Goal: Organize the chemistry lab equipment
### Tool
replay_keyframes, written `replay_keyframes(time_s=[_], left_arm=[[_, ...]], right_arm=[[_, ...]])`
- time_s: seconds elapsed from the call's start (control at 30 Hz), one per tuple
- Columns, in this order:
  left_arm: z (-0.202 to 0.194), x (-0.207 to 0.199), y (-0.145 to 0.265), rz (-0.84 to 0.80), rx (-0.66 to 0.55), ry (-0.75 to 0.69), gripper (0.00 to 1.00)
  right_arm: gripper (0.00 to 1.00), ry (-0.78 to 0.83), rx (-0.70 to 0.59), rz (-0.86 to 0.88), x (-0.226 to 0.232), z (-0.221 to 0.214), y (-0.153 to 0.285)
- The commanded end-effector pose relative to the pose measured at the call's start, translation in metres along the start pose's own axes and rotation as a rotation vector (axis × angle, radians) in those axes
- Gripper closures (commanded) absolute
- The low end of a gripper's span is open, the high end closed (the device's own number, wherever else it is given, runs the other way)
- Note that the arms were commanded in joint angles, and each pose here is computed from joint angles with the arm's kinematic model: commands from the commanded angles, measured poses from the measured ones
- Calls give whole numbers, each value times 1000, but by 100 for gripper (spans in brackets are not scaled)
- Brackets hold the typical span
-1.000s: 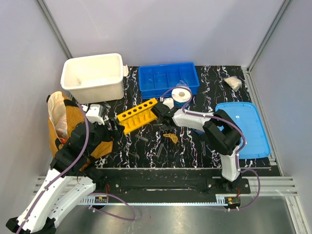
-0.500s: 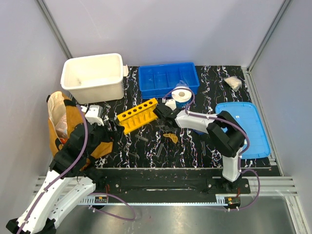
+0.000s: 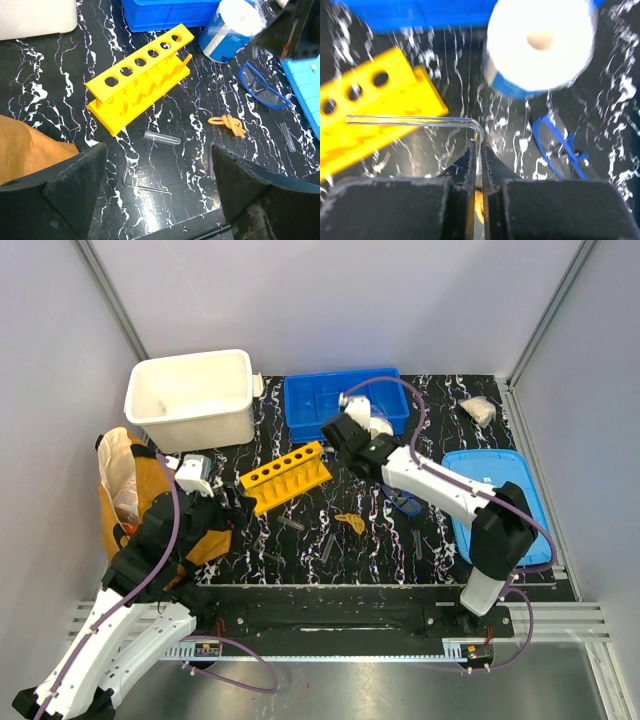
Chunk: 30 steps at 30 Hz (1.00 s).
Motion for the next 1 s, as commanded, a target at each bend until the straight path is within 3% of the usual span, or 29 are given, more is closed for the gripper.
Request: replay_keyframes(time_s=[0.0,0.17,0.4,0.63,0.97], left_arm=[[6,-5,-4,-33,-28,3,11],[5,-6,-4,-39,-26,7,10],[4,-6,-6,-37,-17,7,10],[2,-6,-9,-33,-1,5,10],[1,-8,-11,-43,15,3,10]], right_arm=[[94,-116,-193,-40,-7,82,9],[94,-241,-313,-54,-8,141,-16],[94,-395,-373,-111,-8,174,-86],[94,-493,-388,-173,-8,179,-143],[94,-626,-373,-205,-9,172,-187]])
Point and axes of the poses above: each gripper's point midway between its finger pads, its own y axis back along the fingers, its own x axis along the line the jaws close on, z = x × y, the point moved 7 cm from there along y, back along the fingers, and after that the axes turned 5 degrees about -y, right-handed, at the moved point
